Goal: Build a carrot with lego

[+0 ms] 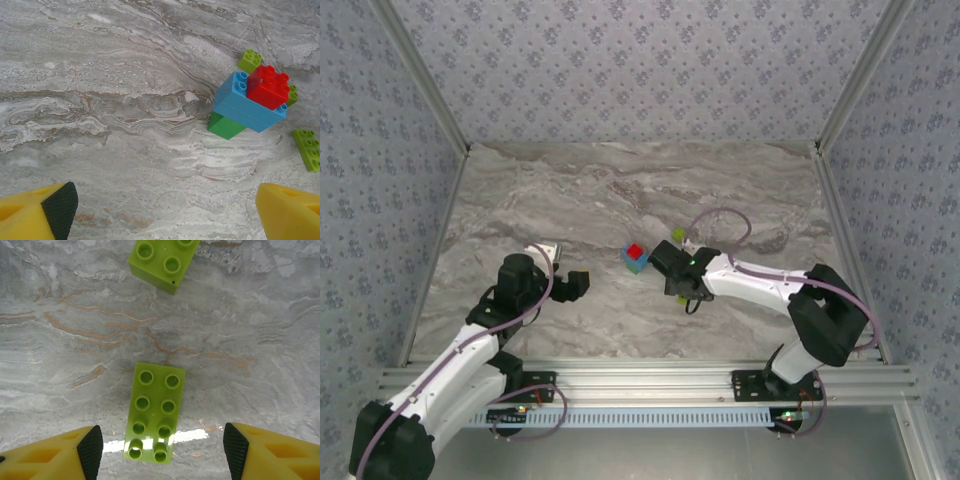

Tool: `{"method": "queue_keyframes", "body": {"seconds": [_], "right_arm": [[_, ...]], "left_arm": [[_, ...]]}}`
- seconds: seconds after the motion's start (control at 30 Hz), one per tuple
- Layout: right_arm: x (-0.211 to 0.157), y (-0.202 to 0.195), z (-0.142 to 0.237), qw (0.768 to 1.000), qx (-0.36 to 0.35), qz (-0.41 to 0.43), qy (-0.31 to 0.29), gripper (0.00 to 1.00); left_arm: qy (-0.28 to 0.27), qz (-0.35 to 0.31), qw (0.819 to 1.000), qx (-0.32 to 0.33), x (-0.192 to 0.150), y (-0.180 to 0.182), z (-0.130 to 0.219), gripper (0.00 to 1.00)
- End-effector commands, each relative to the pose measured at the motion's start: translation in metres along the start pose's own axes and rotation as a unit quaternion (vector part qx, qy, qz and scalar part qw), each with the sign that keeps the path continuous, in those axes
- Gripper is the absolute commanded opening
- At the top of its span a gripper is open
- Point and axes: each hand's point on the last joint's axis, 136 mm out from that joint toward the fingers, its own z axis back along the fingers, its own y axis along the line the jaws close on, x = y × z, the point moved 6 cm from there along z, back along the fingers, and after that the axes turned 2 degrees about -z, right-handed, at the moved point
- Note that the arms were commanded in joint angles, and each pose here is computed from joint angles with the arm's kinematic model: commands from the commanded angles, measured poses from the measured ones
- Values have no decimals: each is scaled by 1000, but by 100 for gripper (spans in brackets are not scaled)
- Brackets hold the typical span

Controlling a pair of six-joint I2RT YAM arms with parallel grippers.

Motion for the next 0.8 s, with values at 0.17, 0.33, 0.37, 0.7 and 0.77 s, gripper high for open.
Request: {"method": "queue_keyframes", "body": {"seconds": [0.17, 0.33, 0.37, 0.7, 0.77], "right_arm": [[-5, -3, -27, 999, 8, -40, 23, 65], [-7, -2, -36, 998, 16, -46, 35, 63], [-7, -2, -37, 998, 17, -44, 37, 62], [-14, 3, -46, 997, 23, -43, 51, 42], [-15, 2, -46, 997, 23, -43, 53, 39]], "left_arm": [[-31, -16, 999, -15, 23, -9, 5, 93], [-31, -16, 999, -14, 22, -9, 4, 93], [-31, -16, 999, -15, 22, -9, 5, 93], [-31, -16, 999, -15, 22, -9, 5, 93], [-31, -16, 999, -15, 22, -9, 5, 93]]}}
